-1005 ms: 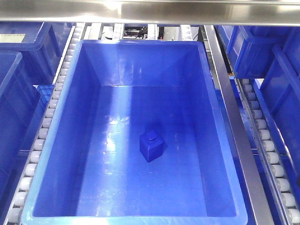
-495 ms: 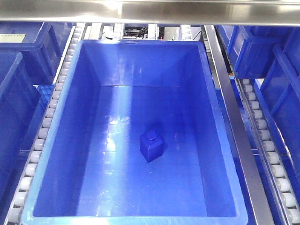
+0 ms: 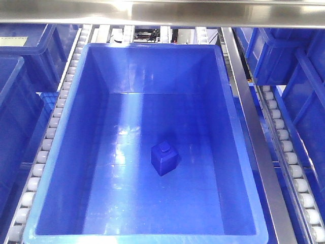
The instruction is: Pour parts from conveyor to right shelf
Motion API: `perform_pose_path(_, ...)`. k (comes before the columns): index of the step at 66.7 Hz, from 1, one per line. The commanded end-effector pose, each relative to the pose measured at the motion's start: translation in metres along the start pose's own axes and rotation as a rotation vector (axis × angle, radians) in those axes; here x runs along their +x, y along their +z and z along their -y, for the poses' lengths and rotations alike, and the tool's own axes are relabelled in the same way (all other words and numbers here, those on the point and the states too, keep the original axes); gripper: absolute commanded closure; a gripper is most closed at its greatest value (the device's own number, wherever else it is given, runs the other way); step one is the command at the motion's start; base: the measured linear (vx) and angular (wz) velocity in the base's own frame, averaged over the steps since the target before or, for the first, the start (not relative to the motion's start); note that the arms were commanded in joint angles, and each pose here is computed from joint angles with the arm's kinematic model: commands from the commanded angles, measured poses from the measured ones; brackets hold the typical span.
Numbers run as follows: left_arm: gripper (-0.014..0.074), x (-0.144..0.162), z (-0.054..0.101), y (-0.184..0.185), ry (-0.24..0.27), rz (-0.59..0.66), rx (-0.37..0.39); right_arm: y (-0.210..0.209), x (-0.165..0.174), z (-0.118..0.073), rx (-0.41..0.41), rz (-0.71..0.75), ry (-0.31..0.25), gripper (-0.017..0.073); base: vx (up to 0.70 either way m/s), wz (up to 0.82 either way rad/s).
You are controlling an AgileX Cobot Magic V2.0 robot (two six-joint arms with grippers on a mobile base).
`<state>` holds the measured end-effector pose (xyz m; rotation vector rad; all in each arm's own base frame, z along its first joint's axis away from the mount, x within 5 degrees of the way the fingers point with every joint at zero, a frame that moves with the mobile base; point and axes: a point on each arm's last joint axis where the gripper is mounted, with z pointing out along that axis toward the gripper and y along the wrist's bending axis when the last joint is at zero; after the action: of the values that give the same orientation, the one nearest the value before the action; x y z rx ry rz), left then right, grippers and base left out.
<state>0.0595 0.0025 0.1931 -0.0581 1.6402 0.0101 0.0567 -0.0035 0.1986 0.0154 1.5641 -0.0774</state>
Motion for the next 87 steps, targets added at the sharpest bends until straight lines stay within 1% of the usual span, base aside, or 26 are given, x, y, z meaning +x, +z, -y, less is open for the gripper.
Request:
perform_pose_path(1,0.0599,-0.0129,0.0008,0.0000,-0.016,0.082,0.009,-0.0017,-0.0102,0.0000,0.003,0.103,-0.018,0.0568,0.00,0.00)
perform_pose_path(87,0.0599,-0.0129,0.0008,0.0000,-0.016,0.082,0.009,-0.0015,-0.0088,0.0002,0.005,0.086,-0.019,0.0568,0.00,0.00)
